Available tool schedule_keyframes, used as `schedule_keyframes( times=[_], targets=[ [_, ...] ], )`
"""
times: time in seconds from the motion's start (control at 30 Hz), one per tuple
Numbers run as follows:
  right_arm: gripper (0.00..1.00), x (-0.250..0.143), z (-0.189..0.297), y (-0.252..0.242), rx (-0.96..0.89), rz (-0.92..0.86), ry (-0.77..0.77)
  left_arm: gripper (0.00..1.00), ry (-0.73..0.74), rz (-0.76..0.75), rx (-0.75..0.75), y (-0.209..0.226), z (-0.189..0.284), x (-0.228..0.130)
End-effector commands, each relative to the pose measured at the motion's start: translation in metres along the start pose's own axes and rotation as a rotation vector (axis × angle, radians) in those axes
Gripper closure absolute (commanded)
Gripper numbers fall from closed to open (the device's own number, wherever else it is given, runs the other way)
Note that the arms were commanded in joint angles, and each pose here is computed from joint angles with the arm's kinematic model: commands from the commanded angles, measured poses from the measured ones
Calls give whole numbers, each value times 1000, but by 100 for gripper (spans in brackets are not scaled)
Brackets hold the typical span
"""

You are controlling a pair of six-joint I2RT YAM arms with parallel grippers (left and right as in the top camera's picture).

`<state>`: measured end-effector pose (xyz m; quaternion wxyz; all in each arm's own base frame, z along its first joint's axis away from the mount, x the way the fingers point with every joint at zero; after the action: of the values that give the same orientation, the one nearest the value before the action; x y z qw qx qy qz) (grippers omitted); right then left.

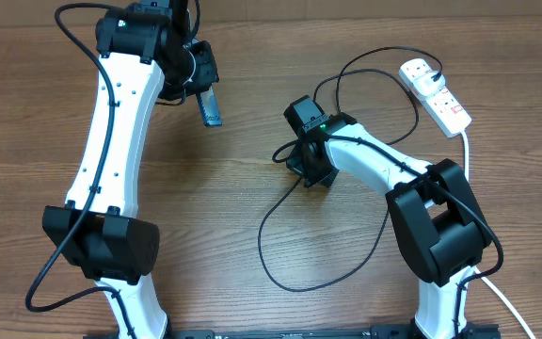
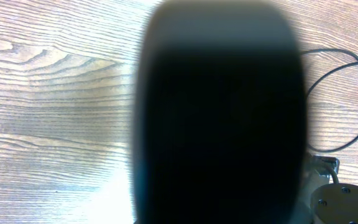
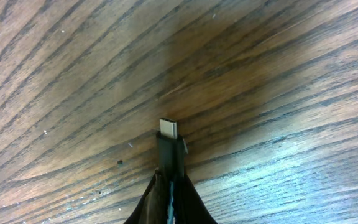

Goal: Plug charger to phone and switch on socket
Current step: 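Lift the USB-C plug with the right gripper toward the held phone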

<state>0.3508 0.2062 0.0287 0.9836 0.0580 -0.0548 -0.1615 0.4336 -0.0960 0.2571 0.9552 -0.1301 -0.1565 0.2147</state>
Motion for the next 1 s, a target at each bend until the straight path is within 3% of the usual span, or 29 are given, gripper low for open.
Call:
schedule_keyframes(
  times=[0.0, 0.17, 0.27, 0.43, 0.63, 0.97],
  targets=[
    [92, -12, -20, -14, -55, 2, 40, 96, -34, -14, -11, -1, 9, 5],
    [90, -13, -20, -14, -55, 2, 41, 96, -16, -16, -41, -6, 9, 3],
    [96, -13, -20, -13, -49, 2, 47, 96, 0, -18, -83, -12, 9, 1],
    [96, -14, -20, -13, -46, 3, 51, 96, 21, -23, -140, -21, 10, -1],
    [96, -16, -14, 6, 62, 91, 98, 96, 28, -24, -154, -23, 11, -2],
    [96, 0, 61, 36, 262, 212, -6, 96, 44, -37, -279, -41, 15, 1]
  ],
)
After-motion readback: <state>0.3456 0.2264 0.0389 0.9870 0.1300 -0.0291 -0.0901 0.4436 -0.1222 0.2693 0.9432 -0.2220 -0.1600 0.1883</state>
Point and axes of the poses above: each gripper's point midway between its finger pads, its own z axis back along the fingers, its own y axis along the line the jaws close on, x = y × z, the point moved 3 cm from there along z, back along the fingers, and after that the axes turned 12 degrees about z, right-handed, at the moved point
